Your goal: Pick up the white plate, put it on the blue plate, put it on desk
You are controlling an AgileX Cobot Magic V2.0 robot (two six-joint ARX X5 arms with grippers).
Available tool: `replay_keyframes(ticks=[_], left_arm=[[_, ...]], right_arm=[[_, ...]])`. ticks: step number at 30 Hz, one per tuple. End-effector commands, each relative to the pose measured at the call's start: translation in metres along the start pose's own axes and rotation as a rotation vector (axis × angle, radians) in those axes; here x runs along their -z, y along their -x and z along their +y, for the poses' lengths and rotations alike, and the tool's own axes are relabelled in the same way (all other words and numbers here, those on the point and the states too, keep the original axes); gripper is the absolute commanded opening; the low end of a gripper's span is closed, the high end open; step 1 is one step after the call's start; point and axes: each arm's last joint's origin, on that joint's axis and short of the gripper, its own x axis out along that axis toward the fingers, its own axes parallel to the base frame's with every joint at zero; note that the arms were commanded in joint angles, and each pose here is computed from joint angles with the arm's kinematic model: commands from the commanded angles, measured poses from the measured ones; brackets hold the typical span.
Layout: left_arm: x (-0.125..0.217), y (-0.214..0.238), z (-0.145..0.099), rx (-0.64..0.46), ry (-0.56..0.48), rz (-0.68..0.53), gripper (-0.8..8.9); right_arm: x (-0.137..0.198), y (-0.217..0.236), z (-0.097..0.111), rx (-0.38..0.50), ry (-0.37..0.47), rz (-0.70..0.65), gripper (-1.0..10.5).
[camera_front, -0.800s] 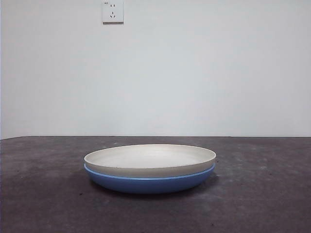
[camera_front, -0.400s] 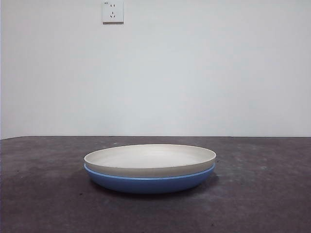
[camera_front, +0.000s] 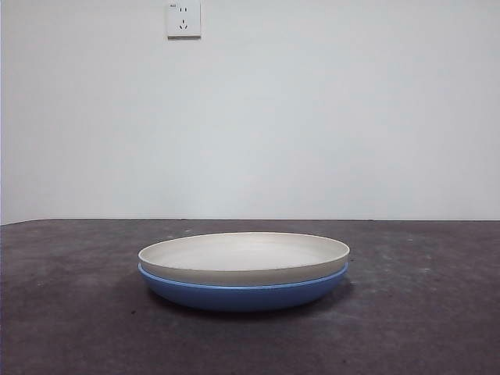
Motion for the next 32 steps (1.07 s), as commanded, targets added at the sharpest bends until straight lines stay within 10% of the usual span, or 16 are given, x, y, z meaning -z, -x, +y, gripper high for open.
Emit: replay_keyframes(ticks=[1, 10, 32], left_arm=[[0.004, -0.011, 0.007, -0.085, -0.024, -0.114, 0.26], [0.084, -0.084, 0.046, -0.315, -0.03, -0.437, 0.26], [0.191, -0.159, 0.076, -0.374, 0.153, -0.377, 0.26]], right_arm=[[-0.003, 0.004, 0.002, -0.009, 0.019, -0.022, 0.1], [-0.003, 0.004, 0.002, -0.009, 0.019, -0.022, 0.1], [-0.003, 0.004, 0.002, -0.009, 0.019, -0.022, 0.1]])
